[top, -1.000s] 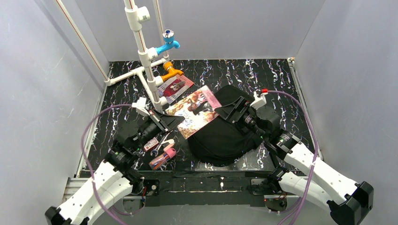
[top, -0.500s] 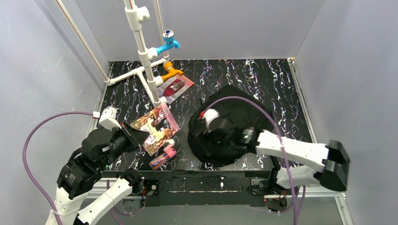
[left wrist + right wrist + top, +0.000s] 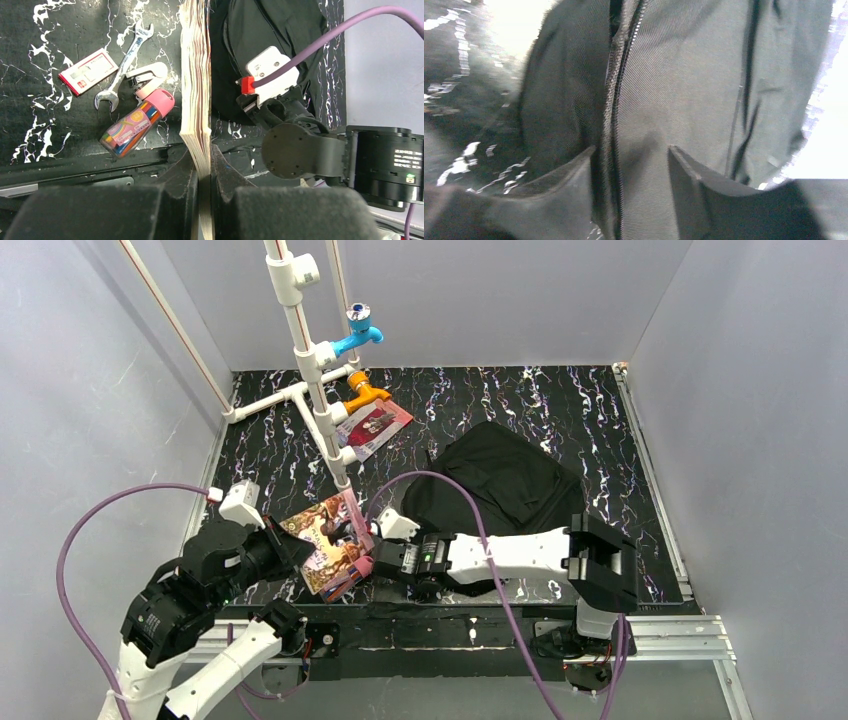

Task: Pack the student bag
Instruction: Place the book in the student bag.

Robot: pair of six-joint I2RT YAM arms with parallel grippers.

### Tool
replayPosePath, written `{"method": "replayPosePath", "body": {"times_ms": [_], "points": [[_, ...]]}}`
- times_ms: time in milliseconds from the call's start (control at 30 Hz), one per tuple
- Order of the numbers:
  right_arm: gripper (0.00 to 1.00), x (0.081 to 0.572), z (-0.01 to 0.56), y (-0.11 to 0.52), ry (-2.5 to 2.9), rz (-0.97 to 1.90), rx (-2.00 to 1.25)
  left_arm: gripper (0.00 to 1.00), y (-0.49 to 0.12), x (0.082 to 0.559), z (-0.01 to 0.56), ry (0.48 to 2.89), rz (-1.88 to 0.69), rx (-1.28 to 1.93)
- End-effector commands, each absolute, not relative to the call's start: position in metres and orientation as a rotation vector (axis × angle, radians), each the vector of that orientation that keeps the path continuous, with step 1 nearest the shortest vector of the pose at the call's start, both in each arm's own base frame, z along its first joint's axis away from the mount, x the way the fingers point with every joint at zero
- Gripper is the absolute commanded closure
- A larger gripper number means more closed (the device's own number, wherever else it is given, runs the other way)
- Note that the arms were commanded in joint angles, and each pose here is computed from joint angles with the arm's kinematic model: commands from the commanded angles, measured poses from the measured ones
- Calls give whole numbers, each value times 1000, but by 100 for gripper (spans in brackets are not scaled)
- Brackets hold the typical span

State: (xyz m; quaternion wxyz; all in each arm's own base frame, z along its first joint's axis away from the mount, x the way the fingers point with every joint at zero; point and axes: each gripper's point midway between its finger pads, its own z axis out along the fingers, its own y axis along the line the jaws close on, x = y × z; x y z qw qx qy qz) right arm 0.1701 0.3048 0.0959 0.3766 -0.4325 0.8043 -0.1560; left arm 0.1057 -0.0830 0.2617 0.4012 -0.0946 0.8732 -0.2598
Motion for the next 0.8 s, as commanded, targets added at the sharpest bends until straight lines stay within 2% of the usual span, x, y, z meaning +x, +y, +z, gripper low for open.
{"method": "replayPosePath", "body": {"times_ms": [0, 100, 133, 167, 233, 267, 367, 567, 767], "points": [[50, 187, 122, 294, 1951, -536, -1009, 100, -90, 109, 259, 2222, -668, -206], [49, 187, 109, 298, 1949, -520, -1019, 100, -96, 111, 252, 2236, -691, -206], [53, 188, 107, 298, 1945, -530, -1014, 100, -99, 111, 249, 2243, -704, -202], [63, 188, 107, 297, 1941, -537, -1006, 100, -103, 111, 246, 2251, -720, -201], [90, 190, 114, 297, 1933, -526, -966, 100, -111, 111, 241, 2269, -765, -207], [99, 191, 121, 297, 1927, -502, -942, 100, -118, 110, 241, 2277, -805, -203], [99, 189, 149, 307, 1923, -334, -878, 100, -136, 108, 242, 2284, -928, -197], [99, 183, 225, 341, 1916, 215, -732, 100, -165, 110, 245, 2269, -1128, -214], [99, 191, 260, 342, 1911, 328, -626, 100, -188, 118, 246, 2252, -1270, -253]]}}
